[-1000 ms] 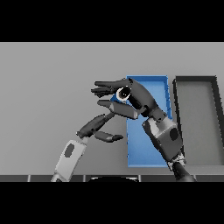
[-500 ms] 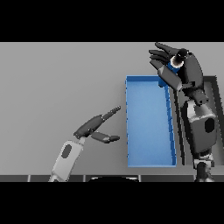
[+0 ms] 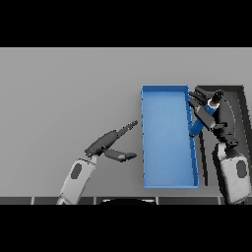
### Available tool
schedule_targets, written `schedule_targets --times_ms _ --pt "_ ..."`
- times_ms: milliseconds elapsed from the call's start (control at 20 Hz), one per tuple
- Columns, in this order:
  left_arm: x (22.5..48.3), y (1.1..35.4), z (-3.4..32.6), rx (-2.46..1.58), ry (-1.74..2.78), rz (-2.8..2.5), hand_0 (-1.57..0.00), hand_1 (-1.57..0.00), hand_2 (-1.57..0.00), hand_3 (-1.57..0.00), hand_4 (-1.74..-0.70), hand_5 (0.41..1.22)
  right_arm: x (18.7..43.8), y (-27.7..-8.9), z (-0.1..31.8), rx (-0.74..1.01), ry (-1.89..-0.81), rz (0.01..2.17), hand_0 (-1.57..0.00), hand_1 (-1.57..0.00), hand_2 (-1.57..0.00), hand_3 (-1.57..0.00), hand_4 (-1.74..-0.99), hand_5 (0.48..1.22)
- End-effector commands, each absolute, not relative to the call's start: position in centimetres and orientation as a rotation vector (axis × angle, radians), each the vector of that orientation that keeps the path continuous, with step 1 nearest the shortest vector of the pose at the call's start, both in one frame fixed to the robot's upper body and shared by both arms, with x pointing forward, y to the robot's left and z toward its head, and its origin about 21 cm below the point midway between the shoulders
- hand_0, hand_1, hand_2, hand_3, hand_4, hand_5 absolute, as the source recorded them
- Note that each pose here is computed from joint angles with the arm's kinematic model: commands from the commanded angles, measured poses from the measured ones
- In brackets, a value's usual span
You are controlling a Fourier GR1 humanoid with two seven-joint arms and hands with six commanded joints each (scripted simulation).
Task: Pick up the blue pipe and place it into the blue bin.
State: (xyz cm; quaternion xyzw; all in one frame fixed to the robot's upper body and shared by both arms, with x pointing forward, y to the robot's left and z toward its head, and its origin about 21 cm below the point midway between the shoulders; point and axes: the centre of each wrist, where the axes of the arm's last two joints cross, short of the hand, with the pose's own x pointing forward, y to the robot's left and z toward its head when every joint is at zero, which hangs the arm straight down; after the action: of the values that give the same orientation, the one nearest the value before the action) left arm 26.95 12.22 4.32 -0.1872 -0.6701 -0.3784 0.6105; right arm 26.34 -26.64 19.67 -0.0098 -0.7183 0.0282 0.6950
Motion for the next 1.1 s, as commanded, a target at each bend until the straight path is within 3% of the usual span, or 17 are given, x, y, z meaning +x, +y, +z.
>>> schedule_targets --times_ms 0,300,350,550,600,650,750,850,1050 --pt "26.7 12.3 4.2 -0.445 -1.552 -0.871 0.0 0.0 0.0 0.0 -0.88 0.425 26.0 -26.5 18.7 -0.03 -1.564 0.036 -1.57 -1.57 -1.57 -1.57 -1.741 1.221" --pt "27.0 12.2 4.7 -0.427 -1.556 -0.881 0.0 0.0 0.0 0.0 -0.89 0.422 23.4 -26.3 14.4 -0.163 -1.333 -0.088 -1.57 -1.57 -1.57 -1.52 -1.741 1.221" --pt "26.9 12.1 4.4 -0.428 -1.548 -0.881 0.0 0.0 0.0 0.0 -0.89 0.42 23.3 -26.0 13.8 -0.179 -1.3 -0.093 -1.57 -1.57 -1.57 -1.26 -1.741 1.221" --pt "26.5 12.3 4.7 -0.447 -1.559 -0.881 0.0 0.0 0.0 0.0 -0.88 0.421 23.3 -25.8 11.2 -0.273 -1.137 -0.113 -1.57 -1.55 -1.57 -0.85 -1.741 1.221" --pt "26.6 12.4 4.7 -0.439 -1.559 -0.882 0.0 0.0 0.0 0.0 -0.88 0.421 23.3 -25.7 11.1 -0.273 -1.118 -0.102 -1.46 -1.34 -1.34 -0.79 -1.678 1.221" --pt "26.6 12.2 4.7 -0.432 -1.552 -0.884 0.0 0.0 0.0 0.0 -0.88 0.422 23.5 -25.8 10.6 -0.282 -1.077 -0.1 -1.17 -1.07 -1.07 -0.63 -1.592 1.221" --pt "26.7 12.2 4.7 -0.429 -1.549 -0.885 0.0 0.0 0.0 0.0 -0.88 0.425 23.5 -26.0 10.5 -0.28 -1.058 -0.073 -0.75 -0.68 -0.68 -0.4 -1.413 1.221" --pt "26.3 12.1 4.6 -0.436 -1.548 -0.889 0.0 0.0 0.0 0.0 -0.88 0.428 23.7 -26.0 10.2 -0.288 -0.988 -0.002 -0.48 -0.44 -0.44 -0.26 -1.275 1.186" --pt "26.5 12.2 4.8 -0.425 -1.546 -0.877 0.0 0.0 0.0 0.0 -0.89 0.428 24.0 -25.7 10.5 -0.342 -0.915 0.204 -0.2 -0.18 -0.18 -0.1 -1.11 0.979"
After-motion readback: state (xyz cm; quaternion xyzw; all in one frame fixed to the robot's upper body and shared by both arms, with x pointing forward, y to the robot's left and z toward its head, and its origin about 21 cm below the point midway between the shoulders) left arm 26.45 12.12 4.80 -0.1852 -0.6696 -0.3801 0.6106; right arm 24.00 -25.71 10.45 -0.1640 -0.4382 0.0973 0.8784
